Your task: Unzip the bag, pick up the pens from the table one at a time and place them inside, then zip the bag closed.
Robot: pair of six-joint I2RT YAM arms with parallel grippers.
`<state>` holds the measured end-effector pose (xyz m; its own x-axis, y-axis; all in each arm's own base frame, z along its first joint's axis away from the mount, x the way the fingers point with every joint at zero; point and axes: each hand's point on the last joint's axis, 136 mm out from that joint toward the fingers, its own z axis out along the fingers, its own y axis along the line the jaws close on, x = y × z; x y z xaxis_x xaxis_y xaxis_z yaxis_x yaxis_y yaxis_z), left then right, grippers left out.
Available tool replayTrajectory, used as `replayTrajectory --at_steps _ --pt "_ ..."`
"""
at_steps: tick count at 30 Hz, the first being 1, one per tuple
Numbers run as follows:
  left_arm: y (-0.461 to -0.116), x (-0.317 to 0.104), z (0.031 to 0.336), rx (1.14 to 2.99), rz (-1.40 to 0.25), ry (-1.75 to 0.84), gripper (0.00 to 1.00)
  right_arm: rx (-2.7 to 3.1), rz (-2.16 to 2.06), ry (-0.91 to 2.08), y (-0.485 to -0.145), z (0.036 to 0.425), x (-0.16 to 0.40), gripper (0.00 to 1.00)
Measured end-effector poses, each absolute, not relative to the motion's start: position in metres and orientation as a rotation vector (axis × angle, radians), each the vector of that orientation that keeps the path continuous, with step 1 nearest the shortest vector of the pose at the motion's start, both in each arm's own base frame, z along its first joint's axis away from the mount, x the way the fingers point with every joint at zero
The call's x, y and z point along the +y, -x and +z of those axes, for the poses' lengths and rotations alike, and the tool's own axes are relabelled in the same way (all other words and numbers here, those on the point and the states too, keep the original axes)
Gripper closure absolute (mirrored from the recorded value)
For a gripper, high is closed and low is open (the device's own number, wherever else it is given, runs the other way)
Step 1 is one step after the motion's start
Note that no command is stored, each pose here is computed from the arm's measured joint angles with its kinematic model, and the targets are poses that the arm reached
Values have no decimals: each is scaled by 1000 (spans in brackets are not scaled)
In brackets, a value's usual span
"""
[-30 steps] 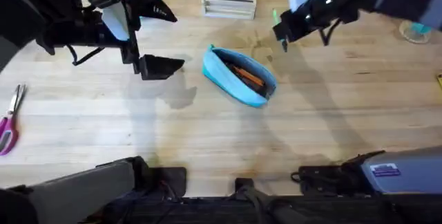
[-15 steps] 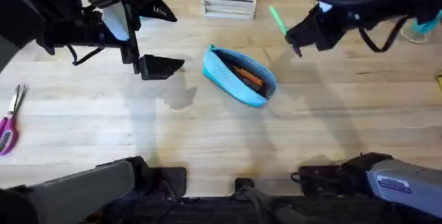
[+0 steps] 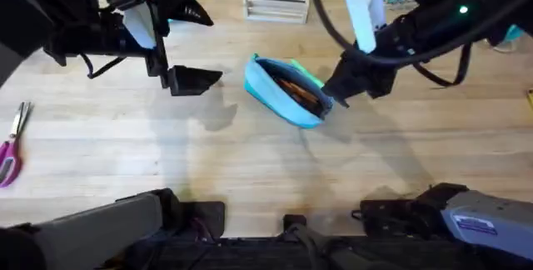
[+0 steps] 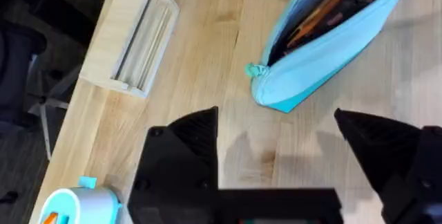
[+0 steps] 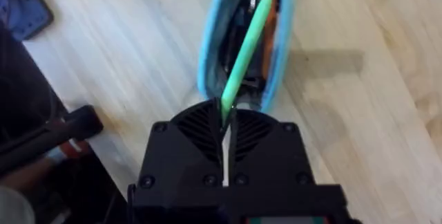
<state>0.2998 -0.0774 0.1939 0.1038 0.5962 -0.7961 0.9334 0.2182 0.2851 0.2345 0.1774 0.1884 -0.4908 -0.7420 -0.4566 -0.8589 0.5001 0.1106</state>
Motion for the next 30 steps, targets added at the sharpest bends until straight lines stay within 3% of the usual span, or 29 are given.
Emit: replayTrajectory --at_steps 7,21,28,29,30 --pt "-300 -77 194 1591 -471 -1477 7 2449 488 1407 -237 164 187 969" --pt "-300 -77 194 1591 -470 -1477 8 2449 490 1418 -286 109 214 968" --pt "-300 -77 194 1591 -471 -1477 7 2473 495 1425 -290 94 216 968" --pt "-300 -77 194 1591 -470 -1477 7 2474 495 1425 -290 94 216 955" --pt "-300 -77 194 1591 -470 -1477 7 2475 496 1424 -290 94 216 880"
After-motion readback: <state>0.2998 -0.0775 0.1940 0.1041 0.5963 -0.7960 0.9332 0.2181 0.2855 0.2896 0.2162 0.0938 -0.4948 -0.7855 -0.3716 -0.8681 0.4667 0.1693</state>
